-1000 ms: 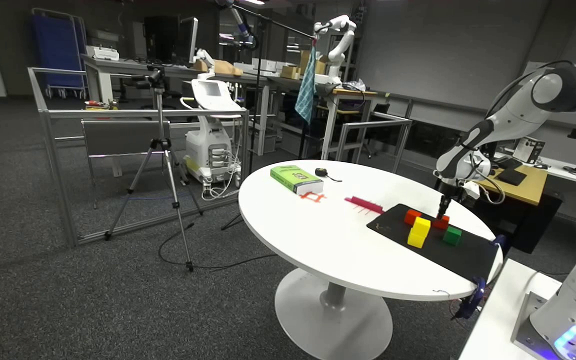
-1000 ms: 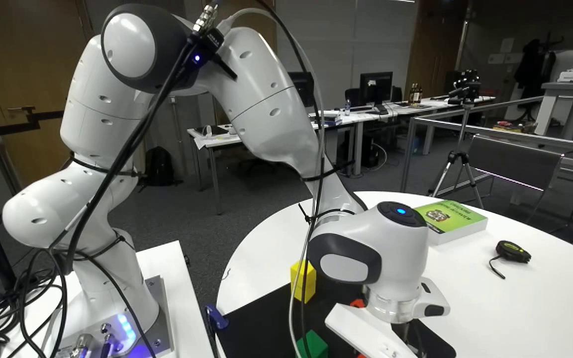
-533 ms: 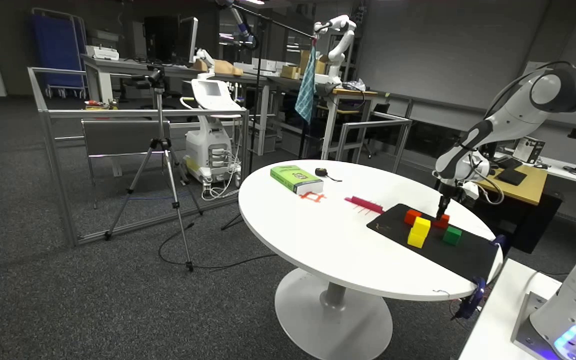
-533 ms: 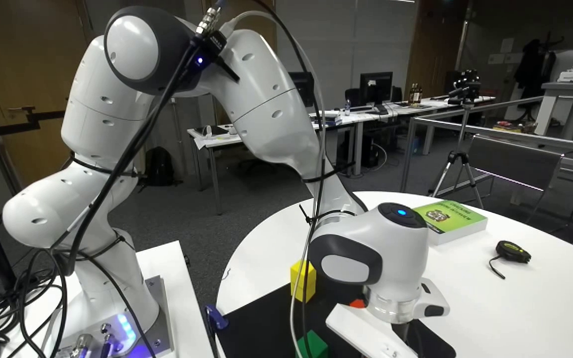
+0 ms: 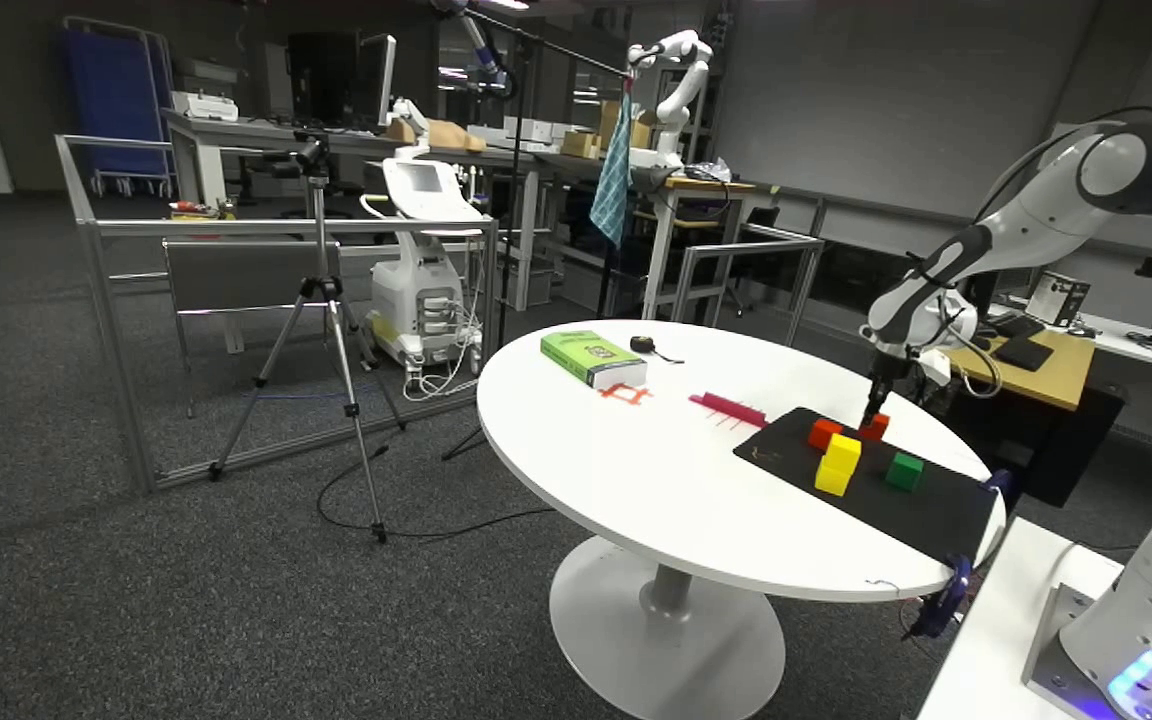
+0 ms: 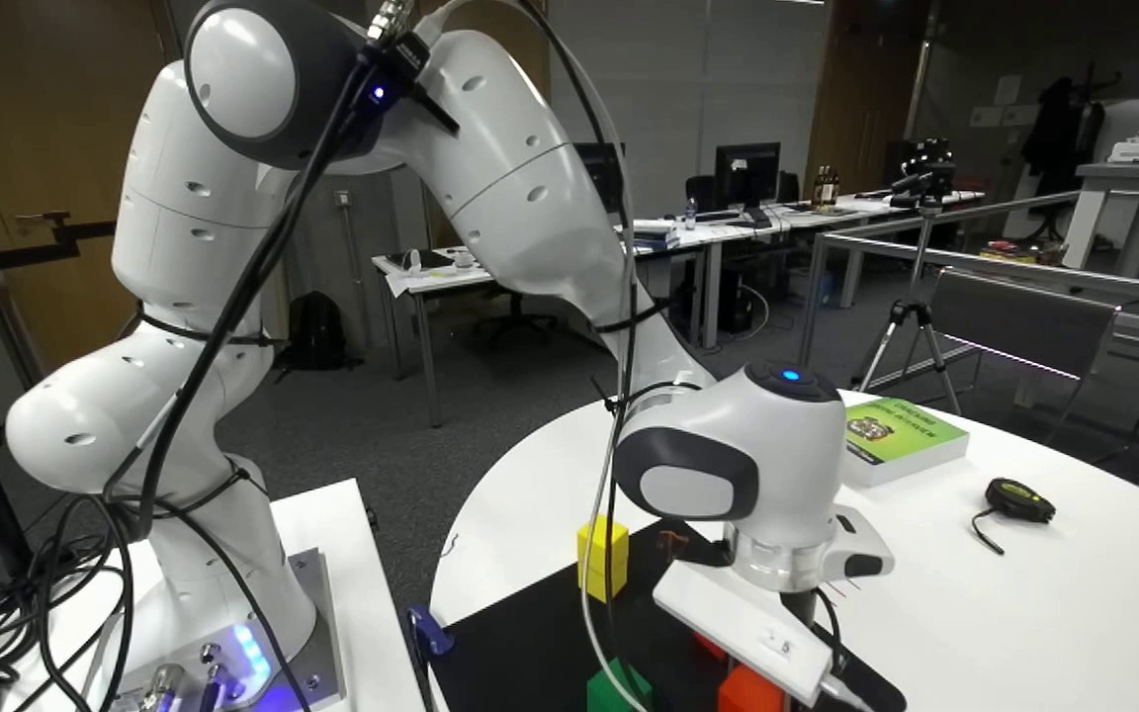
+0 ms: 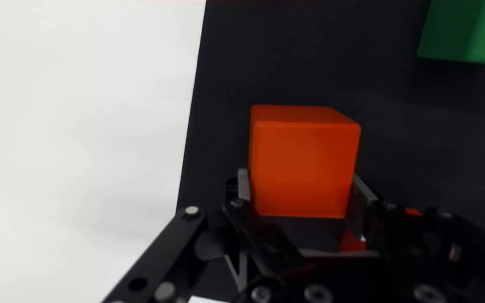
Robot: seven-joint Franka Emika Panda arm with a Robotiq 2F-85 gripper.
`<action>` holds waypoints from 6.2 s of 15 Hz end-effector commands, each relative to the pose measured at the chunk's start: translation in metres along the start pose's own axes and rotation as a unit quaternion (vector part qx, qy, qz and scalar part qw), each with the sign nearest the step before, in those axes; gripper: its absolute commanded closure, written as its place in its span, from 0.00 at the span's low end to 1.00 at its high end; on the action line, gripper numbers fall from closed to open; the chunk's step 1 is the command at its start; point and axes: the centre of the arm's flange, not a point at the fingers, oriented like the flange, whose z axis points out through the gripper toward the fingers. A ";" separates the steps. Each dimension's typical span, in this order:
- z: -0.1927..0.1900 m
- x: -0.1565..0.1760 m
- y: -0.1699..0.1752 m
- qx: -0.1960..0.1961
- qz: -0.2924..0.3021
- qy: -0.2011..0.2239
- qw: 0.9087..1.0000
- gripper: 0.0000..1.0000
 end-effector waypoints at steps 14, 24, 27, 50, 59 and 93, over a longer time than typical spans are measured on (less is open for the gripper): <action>-0.060 0.083 -0.104 -0.033 0.115 0.027 0.992 0.70; -0.043 0.073 -0.089 -0.038 0.114 -0.010 0.993 0.70; -0.039 0.075 -0.090 -0.033 0.111 -0.010 0.993 0.70; -0.025 0.103 -0.073 -0.006 0.104 -0.039 0.994 0.70; -0.024 0.103 -0.074 -0.006 0.092 -0.045 0.995 0.70; -0.029 0.078 -0.075 0.003 0.069 -0.044 0.997 0.70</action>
